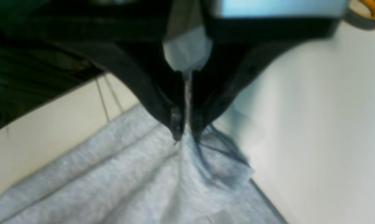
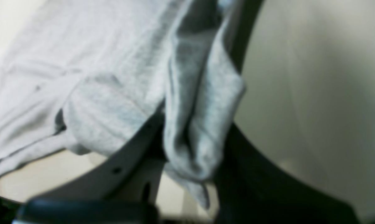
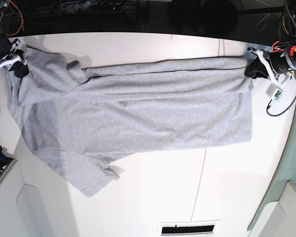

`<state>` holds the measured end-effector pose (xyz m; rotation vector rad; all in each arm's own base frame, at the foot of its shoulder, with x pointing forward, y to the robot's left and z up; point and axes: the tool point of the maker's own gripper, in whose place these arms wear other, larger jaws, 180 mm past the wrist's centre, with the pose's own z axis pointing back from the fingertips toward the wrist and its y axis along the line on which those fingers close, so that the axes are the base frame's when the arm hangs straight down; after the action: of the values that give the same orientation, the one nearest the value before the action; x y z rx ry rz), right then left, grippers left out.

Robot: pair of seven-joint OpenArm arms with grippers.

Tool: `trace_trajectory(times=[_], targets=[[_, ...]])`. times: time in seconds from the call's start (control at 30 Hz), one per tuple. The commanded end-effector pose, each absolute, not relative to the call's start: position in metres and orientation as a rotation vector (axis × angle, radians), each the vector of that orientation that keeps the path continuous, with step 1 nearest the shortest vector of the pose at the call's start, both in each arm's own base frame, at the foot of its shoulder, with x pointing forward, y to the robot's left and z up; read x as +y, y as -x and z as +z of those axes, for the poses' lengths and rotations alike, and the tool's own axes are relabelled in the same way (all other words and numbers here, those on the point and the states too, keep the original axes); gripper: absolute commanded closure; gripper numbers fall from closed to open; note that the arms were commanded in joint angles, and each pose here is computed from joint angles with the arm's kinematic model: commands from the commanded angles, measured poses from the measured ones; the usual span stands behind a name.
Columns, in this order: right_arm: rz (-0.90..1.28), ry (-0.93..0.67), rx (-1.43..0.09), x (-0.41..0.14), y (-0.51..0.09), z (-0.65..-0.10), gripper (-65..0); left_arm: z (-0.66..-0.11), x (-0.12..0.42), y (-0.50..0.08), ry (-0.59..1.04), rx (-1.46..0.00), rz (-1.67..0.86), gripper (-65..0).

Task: Layout the t-shirt on the table in an organized manner, then fold the t-shirt properly
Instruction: 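Lower the folded edge onto the shirt and open both grippers, then move both grippers to the opposite long edge of the shirt and grasp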

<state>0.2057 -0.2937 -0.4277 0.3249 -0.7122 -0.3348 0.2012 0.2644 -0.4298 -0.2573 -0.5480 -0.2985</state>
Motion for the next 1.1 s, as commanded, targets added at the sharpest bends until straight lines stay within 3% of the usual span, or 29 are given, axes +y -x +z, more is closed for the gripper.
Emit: trace_trajectory(times=[0.0, 0.37, 0.43, 0.5, 0.53, 0.6, 0.8, 0.93, 1.07], targets=[[-0.316, -0.312, -0.759, -0.304, -0.209, -0.413, 0.0, -0.421, 0.270, -0.204, 0.246, -0.567, -0.317, 0.0], [-0.350, -0.284, -0.734, -0.316, -0.174, -0.410, -0.3, -0.429, 0.269, -0.186, 0.259, -0.528, -0.307, 0.0], [-0.351, -0.283, -0.737, -0.316, -0.175, -0.410, -19.1, -0.429, 0.269, -0.186, 0.258, -0.528, -0.308, 0.0], [-0.350, -0.283, -0.743, -0.317, -0.178, -0.409, -32.8, -0.429, 0.269, -0.186, 0.256, -0.523, -0.311, -14.5], [-0.352, -0.280, -0.747, -0.318, -0.178, -0.408, -35.6, -0.428, 0.269, -0.185, 0.262, -0.510, -0.310, -21.5], [-0.362, -0.265, -0.770, -0.325, -0.180, -0.402, -35.8, -0.424, 0.263, -0.181, 0.291, -0.480, -0.319, -28.4], [-0.388, -0.154, -0.926, -0.371, -0.197, -0.353, -35.8, -0.376, 0.223, -0.201, 0.403, -0.581, -0.417, -28.4], [-0.369, -0.082, -1.030, -0.394, -0.233, -0.320, -35.8, -0.341, 0.202, -0.224, 0.410, -0.722, -0.493, -28.4], [-0.376, -0.019, -1.089, -0.414, -0.275, -0.299, -35.8, -0.334, 0.214, -0.250, 0.342, -0.791, -0.498, -28.4]])
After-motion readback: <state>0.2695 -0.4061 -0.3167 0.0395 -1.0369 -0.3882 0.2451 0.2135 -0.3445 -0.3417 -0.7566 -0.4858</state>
